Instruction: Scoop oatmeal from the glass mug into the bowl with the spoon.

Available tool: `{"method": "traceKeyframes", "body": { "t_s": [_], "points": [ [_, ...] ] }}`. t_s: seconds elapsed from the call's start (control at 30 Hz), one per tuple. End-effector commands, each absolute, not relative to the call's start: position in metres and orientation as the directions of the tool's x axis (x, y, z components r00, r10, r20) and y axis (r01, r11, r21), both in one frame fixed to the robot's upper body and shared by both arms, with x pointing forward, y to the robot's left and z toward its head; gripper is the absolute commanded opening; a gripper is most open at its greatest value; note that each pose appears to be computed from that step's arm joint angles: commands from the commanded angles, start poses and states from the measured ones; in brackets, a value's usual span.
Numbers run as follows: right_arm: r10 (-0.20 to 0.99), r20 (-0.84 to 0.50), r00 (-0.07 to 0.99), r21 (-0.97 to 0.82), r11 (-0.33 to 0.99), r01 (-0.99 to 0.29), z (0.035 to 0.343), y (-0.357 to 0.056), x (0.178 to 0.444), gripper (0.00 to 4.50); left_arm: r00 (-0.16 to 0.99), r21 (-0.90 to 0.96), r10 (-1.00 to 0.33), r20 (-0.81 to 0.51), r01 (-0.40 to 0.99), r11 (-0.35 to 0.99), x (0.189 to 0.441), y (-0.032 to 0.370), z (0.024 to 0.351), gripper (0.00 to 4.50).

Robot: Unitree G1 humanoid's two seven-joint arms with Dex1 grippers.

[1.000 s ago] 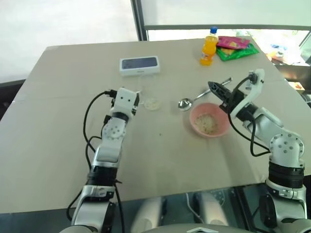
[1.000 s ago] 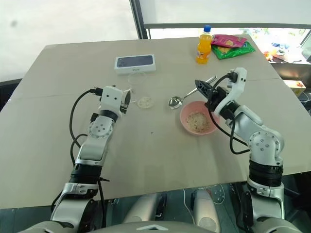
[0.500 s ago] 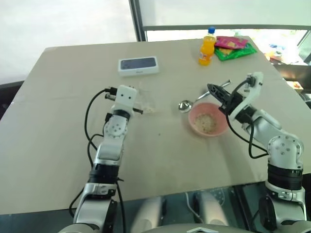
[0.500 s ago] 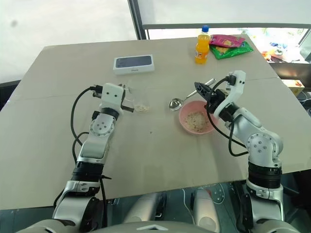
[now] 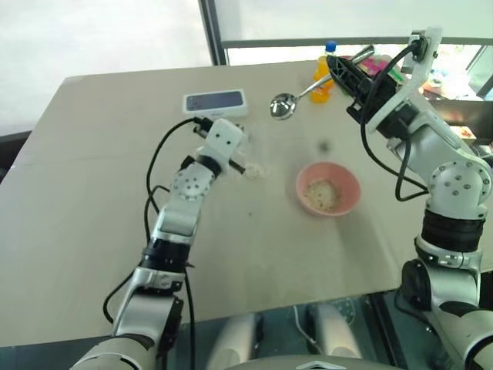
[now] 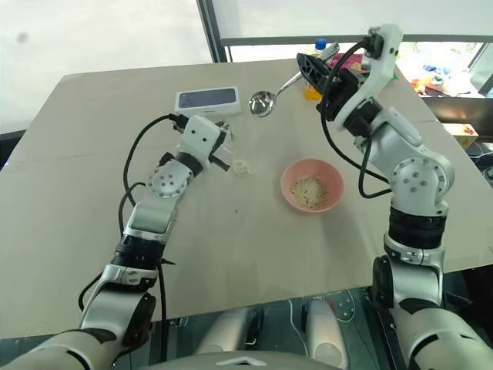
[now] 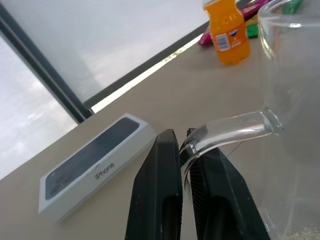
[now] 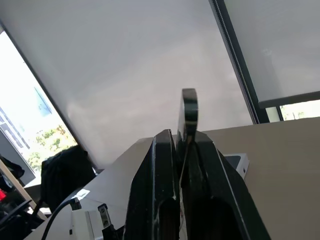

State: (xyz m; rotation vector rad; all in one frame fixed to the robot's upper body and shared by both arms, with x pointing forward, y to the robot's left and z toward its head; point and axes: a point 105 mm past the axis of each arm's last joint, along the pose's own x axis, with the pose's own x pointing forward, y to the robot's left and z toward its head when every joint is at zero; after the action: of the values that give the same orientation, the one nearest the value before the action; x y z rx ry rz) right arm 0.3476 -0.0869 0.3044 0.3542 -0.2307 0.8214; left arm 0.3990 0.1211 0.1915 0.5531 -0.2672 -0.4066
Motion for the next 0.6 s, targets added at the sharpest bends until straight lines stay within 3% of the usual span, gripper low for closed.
{"method": "traceKeyframes", "body": {
  "t_s": [0.03,0.37,0.6],
  "points": [
    [0.741,0.264,0.618,0.067,0.625,-0.778,0.291,-0.074,0.344,0.00,0.813,0.638,-0.544,0.206,0.310,0.705,0.391,0.104,0.221,0.07],
    [0.828,0.115,0.549,-0.340,0.552,-0.761,0.266,-0.049,0.348,0.00,0.742,0.761,-0.629,0.232,0.264,0.592,0.395,0.089,0.245,0.07],
    [0.831,0.077,0.551,-0.418,0.529,-0.739,0.249,-0.045,0.356,0.00,0.717,0.768,-0.659,0.228,0.283,0.574,0.399,0.079,0.248,0.07]
  ]
}}
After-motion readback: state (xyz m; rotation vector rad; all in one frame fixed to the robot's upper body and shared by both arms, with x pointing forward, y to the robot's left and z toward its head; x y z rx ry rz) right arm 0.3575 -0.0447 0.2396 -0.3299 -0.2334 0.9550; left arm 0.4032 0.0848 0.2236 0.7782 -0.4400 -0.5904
